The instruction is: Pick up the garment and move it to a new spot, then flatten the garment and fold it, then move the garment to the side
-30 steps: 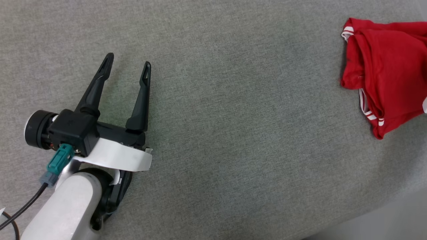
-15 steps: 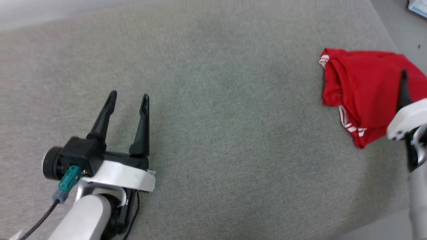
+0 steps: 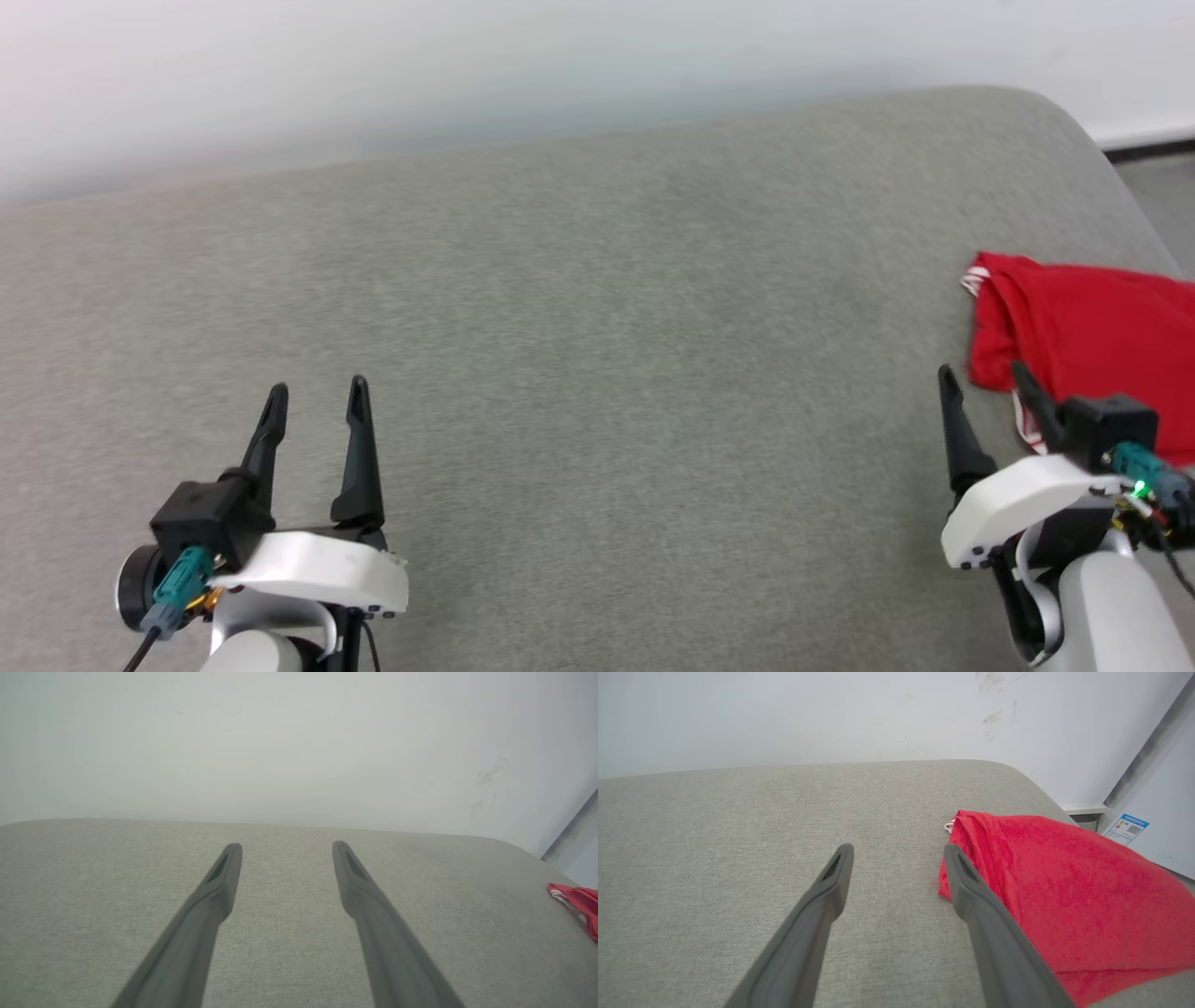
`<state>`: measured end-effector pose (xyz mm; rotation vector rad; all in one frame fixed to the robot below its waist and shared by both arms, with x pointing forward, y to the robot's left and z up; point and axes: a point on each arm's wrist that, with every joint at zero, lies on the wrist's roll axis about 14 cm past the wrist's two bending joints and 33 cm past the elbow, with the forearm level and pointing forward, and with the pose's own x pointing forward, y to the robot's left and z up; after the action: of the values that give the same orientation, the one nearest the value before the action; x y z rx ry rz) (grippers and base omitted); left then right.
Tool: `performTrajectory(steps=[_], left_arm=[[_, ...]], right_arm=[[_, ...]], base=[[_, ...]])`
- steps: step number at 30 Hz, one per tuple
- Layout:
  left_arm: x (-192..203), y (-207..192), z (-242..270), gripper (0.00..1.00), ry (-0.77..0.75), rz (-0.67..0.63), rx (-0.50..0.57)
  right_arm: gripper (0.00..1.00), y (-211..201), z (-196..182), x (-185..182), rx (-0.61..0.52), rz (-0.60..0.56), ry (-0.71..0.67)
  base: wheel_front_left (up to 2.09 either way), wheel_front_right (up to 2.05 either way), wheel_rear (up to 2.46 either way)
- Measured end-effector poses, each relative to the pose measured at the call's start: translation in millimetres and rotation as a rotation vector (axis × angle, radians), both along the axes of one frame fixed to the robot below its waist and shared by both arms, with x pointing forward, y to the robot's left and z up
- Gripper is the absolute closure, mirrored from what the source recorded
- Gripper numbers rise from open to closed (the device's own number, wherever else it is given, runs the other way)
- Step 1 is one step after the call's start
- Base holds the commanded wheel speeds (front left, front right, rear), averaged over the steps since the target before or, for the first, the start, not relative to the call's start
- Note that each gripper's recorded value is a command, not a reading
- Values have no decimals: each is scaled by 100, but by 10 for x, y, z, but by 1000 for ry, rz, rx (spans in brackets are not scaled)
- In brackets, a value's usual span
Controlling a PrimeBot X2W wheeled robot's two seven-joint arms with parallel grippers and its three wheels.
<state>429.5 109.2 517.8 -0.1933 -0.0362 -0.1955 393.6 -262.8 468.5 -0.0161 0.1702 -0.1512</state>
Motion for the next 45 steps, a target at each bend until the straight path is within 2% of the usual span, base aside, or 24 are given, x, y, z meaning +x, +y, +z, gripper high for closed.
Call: performTrajectory(steps=[8, 13, 27, 45], left_arm=[[-281, 686, -7, 0, 14, 178, 65], [-511, 852, 12, 0, 11, 212, 87], [-703, 677, 1, 0, 10, 161, 87], [-698, 679, 7, 0, 6, 165, 81]], right_arm=[[0, 590, 291, 47, 77, 150, -94], [0, 791, 529, -68, 82, 208, -151], [0, 772, 885, -407, 49, 205, -241], [0, 799, 975, -420, 45, 214, -262]], base=[[0, 0, 0], [0, 0, 0], [0, 0, 0], [0, 0, 0]])
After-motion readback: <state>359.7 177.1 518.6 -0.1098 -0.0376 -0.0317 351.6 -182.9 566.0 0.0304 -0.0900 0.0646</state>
